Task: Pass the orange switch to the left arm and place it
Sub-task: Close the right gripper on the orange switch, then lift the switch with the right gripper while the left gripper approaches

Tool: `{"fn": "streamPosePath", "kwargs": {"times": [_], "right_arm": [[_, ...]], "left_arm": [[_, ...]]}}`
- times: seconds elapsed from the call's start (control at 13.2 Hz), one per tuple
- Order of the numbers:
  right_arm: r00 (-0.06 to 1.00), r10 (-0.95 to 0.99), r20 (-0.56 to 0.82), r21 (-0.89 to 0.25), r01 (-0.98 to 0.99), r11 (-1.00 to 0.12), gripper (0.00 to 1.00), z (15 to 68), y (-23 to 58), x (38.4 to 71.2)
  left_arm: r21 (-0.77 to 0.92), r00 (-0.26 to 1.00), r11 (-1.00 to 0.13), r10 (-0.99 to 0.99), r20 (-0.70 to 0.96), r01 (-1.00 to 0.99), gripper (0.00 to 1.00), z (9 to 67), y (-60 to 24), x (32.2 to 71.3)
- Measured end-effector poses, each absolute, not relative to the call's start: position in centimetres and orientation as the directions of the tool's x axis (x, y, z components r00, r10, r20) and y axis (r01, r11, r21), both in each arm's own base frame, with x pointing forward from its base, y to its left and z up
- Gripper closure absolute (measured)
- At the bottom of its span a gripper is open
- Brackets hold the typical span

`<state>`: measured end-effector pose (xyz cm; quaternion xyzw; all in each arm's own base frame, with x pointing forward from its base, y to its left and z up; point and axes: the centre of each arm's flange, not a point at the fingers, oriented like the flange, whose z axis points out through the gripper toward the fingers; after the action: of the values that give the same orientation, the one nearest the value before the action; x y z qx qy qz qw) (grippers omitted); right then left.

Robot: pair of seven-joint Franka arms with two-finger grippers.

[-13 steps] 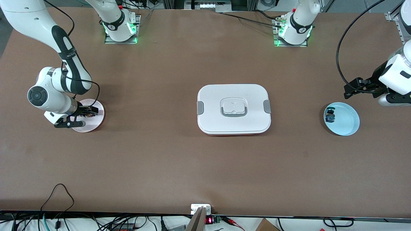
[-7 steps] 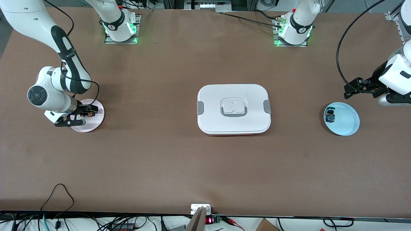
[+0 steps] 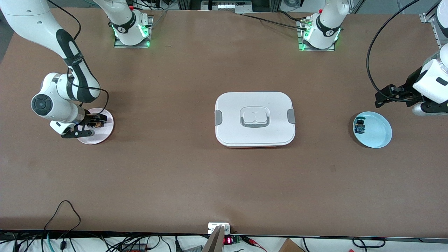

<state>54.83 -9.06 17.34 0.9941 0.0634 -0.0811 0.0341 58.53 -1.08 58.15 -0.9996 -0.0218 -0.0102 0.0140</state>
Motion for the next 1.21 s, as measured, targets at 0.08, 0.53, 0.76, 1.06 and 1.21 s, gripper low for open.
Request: {"fn": "streamPosePath", "kwargs": {"times": [0.08,0.53,0.76,1.06,1.21], "right_arm": [[0.977,0.135,-0.166,0.055,0.146,-0.988,0.14,17.3,-9.4,54.8],[0.973,0.177,-0.147,0.050,0.187,-0.981,0.28,18.1,-10.4,55.1],[0.975,0.199,-0.098,0.059,0.205,-0.977,0.28,20.9,-9.6,56.5],[0.965,0.238,-0.110,0.046,0.244,-0.969,0.28,28.0,-6.9,59.7],[0.959,0.262,-0.108,0.041,0.268,-0.963,0.28,31.6,-5.2,61.1]], "left_arm": [[-0.028,0.999,-0.999,0.043,0.021,0.044,0.00,58.1,-1.1,58.5],[-0.028,0.999,-0.999,0.043,0.021,0.044,0.00,58.2,-1.1,58.5],[-0.028,0.999,-0.999,0.042,0.021,0.043,0.00,58.2,-1.1,58.5],[-0.028,0.999,-0.999,0.039,0.031,0.039,0.00,58.7,-1.3,58.6],[-0.028,0.999,-0.999,0.036,0.024,0.037,0.00,58.6,-1.5,58.5]]}}
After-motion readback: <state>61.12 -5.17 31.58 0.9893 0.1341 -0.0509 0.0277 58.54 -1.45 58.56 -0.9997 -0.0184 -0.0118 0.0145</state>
